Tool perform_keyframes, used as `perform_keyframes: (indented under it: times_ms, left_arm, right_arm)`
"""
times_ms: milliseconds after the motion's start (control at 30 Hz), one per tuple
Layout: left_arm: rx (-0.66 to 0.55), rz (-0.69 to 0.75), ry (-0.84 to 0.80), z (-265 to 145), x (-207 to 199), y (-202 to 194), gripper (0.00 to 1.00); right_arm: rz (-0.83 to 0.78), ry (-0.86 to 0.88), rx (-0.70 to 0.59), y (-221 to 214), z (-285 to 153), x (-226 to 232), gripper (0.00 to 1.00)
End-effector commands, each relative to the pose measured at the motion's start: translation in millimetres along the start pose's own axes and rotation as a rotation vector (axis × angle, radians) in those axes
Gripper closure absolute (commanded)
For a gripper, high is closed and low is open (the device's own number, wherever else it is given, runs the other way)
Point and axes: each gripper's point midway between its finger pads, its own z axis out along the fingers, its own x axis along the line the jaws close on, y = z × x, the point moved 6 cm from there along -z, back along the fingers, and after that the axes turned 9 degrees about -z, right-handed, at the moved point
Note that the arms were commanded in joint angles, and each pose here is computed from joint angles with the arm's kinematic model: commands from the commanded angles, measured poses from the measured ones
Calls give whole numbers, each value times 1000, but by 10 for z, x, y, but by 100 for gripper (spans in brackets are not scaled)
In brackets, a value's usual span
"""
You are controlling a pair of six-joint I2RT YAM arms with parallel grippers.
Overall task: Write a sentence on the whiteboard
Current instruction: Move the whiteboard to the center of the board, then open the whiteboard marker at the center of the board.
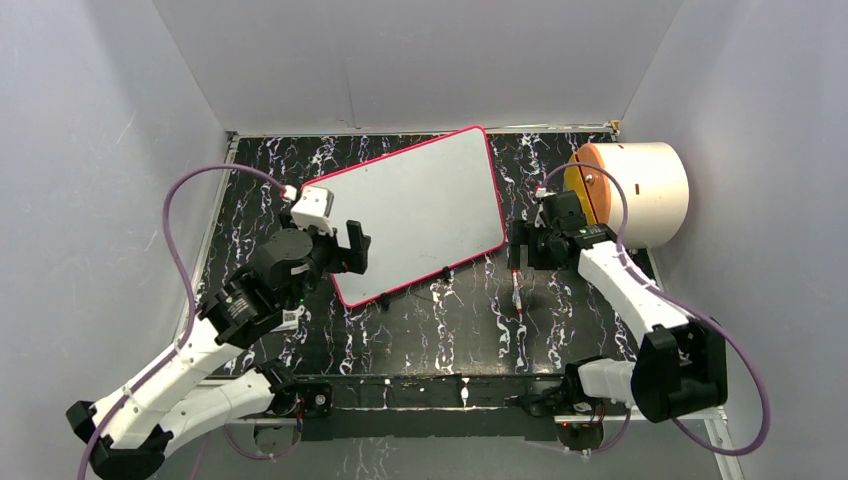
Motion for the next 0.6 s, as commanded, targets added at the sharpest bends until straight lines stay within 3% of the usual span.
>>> perform_keyframes:
  times_ms: [0, 167, 567]
  left_arm:
    - [-39, -30, -17, -29, 95, 41, 8]
    - [-43, -60, -26, -9, 180, 51, 8]
    - [-25, -161, -113, 100, 262, 18, 9]
  right_arm:
    - [34, -44, 62, -26, 109, 23, 1]
    - [26, -92, 143, -117, 305, 88, 6]
    - [8, -121, 232, -281, 657, 209, 44]
